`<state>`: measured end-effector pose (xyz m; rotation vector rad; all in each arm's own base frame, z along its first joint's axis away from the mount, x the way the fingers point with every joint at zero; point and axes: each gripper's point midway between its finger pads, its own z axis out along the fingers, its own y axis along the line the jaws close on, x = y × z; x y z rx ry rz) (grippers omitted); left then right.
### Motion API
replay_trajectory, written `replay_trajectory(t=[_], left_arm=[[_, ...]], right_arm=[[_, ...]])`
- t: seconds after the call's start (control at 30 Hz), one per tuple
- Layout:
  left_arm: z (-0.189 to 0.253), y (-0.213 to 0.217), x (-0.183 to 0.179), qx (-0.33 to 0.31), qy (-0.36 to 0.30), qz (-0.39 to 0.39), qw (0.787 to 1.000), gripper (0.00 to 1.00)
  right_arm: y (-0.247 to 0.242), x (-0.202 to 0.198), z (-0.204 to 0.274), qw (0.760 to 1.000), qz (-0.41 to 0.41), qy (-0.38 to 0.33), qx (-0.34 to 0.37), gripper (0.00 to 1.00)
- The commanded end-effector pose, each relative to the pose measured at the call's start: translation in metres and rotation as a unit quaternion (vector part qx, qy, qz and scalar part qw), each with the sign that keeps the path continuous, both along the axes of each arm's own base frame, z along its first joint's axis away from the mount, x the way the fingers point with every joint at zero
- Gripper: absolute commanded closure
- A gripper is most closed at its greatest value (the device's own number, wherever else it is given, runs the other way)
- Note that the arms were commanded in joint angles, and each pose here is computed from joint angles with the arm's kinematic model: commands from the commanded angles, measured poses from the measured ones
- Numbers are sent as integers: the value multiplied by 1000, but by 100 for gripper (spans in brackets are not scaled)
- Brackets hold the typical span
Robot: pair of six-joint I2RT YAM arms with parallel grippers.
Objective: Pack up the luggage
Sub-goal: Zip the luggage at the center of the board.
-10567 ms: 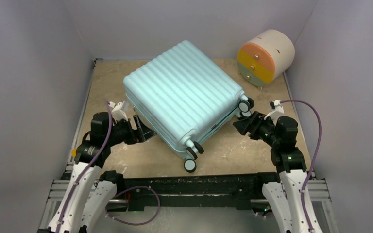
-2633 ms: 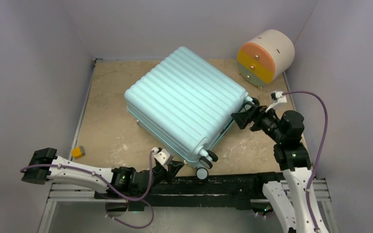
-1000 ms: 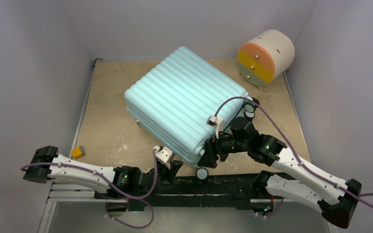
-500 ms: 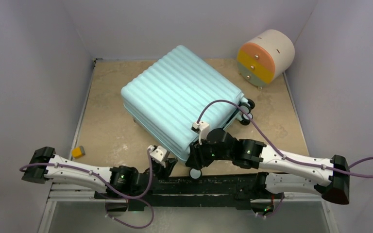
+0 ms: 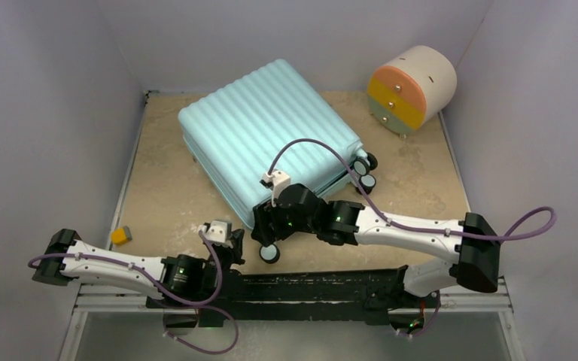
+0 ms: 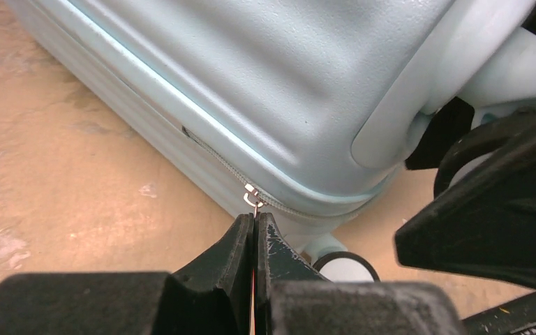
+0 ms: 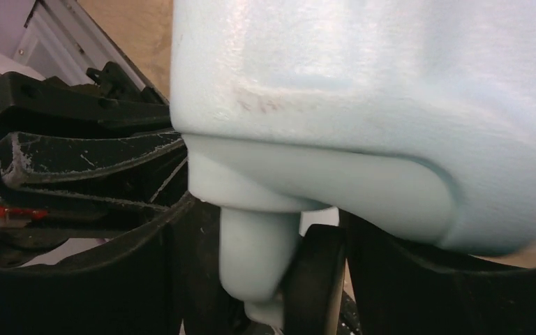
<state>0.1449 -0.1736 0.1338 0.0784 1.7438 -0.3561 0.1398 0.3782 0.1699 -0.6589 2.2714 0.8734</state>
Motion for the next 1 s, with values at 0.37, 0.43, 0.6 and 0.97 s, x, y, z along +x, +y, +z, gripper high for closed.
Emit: replay_trajectory(t=[0.37, 0.43, 0.6, 0.97], left_arm=[[-2, 10, 2, 30, -2, 31, 999, 100], [-3, 7, 0, 32, 5, 21, 999, 100], [-3, -7, -6, 35, 14, -26, 999, 100], [0, -24, 1, 18, 36, -85, 996, 100]], right_arm=[[-130, 74, 84, 980, -149, -131, 18, 10], [-162, 93, 84, 969, -205, -141, 0, 10], [-237, 141, 66, 932, -329, -142, -54, 11], [-280, 179, 31, 923, -351, -152, -50, 8]])
